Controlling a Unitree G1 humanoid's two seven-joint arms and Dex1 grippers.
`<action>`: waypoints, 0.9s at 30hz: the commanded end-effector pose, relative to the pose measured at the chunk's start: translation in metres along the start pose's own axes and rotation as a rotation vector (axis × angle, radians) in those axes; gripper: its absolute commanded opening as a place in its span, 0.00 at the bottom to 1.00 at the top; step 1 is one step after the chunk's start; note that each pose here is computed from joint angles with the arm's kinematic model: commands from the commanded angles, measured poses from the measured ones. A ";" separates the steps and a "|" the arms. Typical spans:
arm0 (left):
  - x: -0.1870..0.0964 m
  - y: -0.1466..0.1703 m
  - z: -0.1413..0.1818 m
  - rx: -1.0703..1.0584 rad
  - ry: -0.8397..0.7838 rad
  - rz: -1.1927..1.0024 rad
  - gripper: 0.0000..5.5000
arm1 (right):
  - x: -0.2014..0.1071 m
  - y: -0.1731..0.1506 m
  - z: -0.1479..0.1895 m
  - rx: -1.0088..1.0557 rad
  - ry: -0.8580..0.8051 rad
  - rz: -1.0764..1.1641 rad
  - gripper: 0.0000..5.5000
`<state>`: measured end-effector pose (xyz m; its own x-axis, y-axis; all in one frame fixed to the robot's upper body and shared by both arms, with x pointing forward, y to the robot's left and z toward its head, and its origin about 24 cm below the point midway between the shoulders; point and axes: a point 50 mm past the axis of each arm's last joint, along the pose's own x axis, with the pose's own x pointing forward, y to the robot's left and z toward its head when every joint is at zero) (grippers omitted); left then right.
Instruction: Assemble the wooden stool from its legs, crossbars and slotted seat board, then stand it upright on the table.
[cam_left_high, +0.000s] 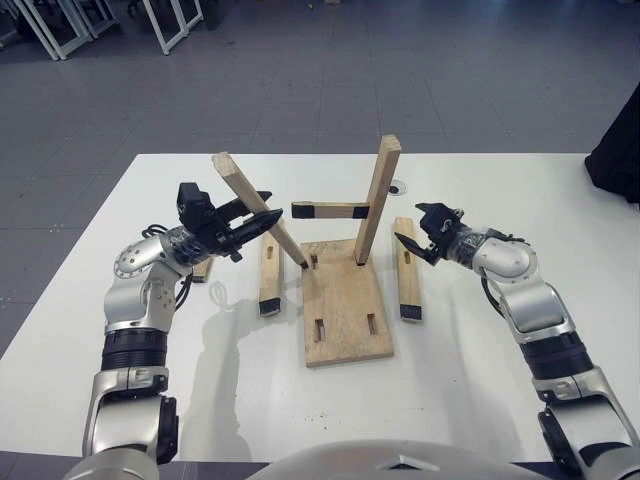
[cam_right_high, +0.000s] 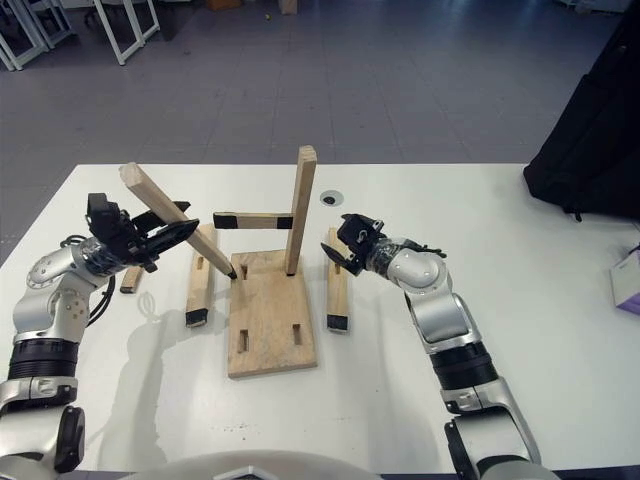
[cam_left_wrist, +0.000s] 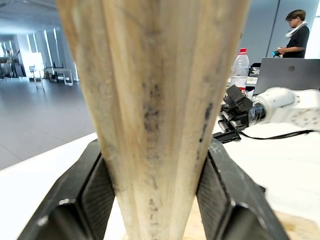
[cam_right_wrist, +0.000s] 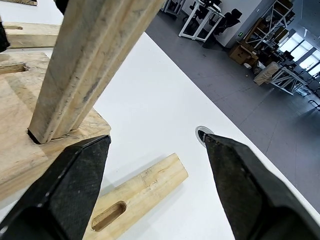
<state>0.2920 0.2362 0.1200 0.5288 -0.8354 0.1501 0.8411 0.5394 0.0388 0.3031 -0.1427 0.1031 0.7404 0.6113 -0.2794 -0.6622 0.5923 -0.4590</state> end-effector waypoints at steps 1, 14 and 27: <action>0.010 0.000 0.003 0.060 -0.016 -0.065 0.37 | -0.005 -0.003 0.000 0.016 0.007 -0.012 0.62; 0.003 -0.017 -0.028 -0.039 0.152 -0.224 0.37 | -0.007 -0.006 0.008 0.098 -0.030 -0.020 0.62; -0.005 -0.013 -0.023 -0.093 0.165 -0.189 0.37 | -0.031 0.027 0.010 0.143 -0.022 0.373 0.62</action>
<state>0.2856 0.2278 0.1051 0.3668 -0.9290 0.0495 0.9300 0.3676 0.0064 0.2629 -0.1391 0.1090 0.4586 0.8113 -0.3626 -0.8883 0.4077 -0.2115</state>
